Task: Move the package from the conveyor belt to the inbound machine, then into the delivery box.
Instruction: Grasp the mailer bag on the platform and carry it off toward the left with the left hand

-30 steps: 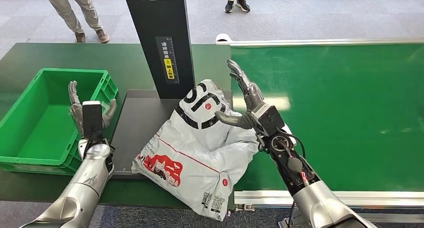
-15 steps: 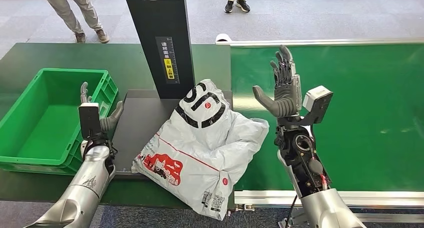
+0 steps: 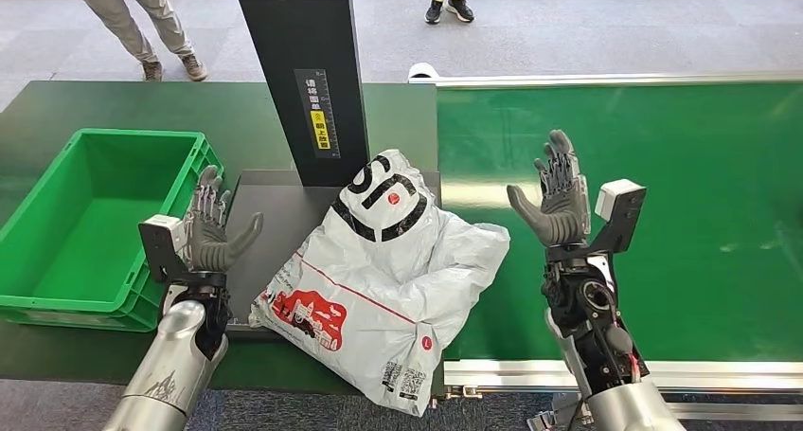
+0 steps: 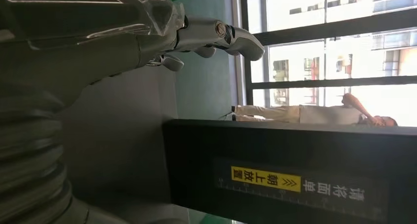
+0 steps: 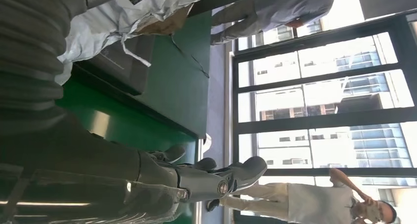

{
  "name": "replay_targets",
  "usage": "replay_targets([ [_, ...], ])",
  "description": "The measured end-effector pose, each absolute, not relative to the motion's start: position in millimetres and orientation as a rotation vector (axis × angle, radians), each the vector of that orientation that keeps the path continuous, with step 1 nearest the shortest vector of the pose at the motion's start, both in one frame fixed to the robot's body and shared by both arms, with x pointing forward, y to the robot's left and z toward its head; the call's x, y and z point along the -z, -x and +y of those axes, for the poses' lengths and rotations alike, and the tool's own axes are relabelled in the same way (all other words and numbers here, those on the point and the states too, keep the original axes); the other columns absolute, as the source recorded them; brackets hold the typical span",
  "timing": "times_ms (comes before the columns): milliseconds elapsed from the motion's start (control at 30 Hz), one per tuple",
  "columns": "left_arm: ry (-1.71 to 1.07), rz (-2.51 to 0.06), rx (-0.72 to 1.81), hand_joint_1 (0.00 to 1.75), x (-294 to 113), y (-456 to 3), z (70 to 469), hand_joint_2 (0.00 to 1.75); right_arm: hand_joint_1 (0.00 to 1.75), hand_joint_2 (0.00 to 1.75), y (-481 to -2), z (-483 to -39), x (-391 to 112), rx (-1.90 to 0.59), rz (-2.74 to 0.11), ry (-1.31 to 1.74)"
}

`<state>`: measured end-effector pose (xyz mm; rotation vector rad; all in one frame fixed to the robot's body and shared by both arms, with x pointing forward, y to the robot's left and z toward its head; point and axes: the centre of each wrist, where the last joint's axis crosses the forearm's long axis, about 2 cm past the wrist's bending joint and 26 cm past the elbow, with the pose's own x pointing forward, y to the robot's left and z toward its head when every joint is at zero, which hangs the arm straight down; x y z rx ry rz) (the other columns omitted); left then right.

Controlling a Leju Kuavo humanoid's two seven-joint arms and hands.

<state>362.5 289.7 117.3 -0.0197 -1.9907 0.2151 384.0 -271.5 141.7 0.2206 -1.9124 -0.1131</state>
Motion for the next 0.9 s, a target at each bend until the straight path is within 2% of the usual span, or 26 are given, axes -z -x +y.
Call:
replay_targets([
  [467,0.005,-2.105,-0.147,0.0,-133,-349,282,1.75,0.0,1.75,-370,-274,-118,-0.056,-1.735,-0.214],
  [567,-0.028,-2.175,0.037,0.0,-145,-343,274,1.75,0.0,1.75,-366,-272,-112,-0.08,-1.719,-0.222],
  [767,-0.064,-2.116,0.621,0.0,-156,-329,239,1.75,0.0,1.75,-363,-271,-106,-0.118,-1.698,-0.225],
  [900,-0.055,-2.07,0.785,0.0,-155,-324,228,1.75,0.0,1.75,-361,-270,-103,-0.138,-1.681,-0.228],
])
